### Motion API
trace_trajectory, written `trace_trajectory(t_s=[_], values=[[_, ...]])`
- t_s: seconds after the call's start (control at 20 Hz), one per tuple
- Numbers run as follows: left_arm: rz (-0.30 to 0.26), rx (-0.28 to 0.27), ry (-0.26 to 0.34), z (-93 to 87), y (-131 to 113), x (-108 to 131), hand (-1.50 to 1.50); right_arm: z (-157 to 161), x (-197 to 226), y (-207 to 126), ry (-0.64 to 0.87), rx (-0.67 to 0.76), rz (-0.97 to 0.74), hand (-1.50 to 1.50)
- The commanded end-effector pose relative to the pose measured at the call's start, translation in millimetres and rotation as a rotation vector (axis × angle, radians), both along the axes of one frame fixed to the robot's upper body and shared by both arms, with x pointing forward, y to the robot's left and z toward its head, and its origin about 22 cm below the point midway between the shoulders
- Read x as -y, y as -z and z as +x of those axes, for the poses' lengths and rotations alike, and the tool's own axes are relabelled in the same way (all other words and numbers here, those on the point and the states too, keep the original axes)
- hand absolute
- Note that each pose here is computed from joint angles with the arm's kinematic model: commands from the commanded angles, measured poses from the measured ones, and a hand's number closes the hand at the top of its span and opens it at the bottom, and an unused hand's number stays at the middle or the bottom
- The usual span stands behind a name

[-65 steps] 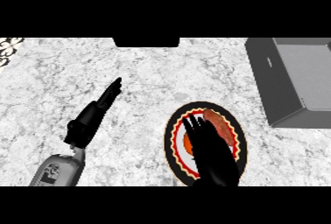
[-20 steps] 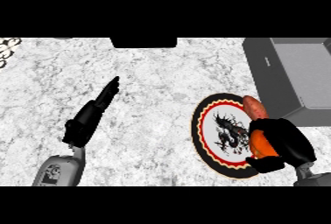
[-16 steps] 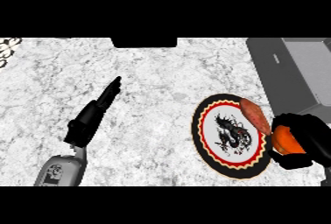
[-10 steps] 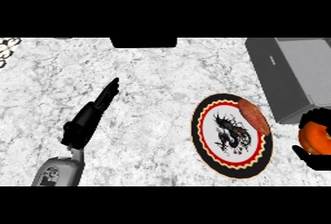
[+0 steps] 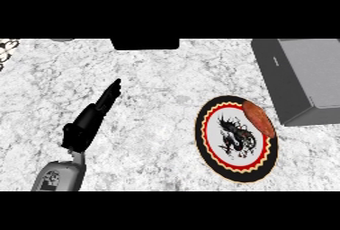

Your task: Pick the squash from the plate and place it in the cardboard box

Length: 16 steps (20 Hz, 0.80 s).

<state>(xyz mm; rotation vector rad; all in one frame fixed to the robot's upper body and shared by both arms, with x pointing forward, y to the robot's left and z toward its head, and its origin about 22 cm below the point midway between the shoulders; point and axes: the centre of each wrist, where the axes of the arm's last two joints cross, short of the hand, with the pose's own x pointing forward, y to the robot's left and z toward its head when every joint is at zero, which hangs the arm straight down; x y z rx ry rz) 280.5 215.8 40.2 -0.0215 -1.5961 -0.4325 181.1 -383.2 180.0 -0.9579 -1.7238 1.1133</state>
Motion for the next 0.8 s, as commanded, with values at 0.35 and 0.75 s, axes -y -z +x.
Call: trace_trajectory(t_s=[0.35,0.75], values=[[0.001,-0.002,0.03,-5.5,0.8,1.6,0.0,-2.3,25.5,-75.9,0.169,0.085,0.171,1.5],[-0.004,0.007,0.023,3.5,9.9,2.5,0.0,44.0,41.2,-94.9,0.234,0.072,0.191,1.5]])
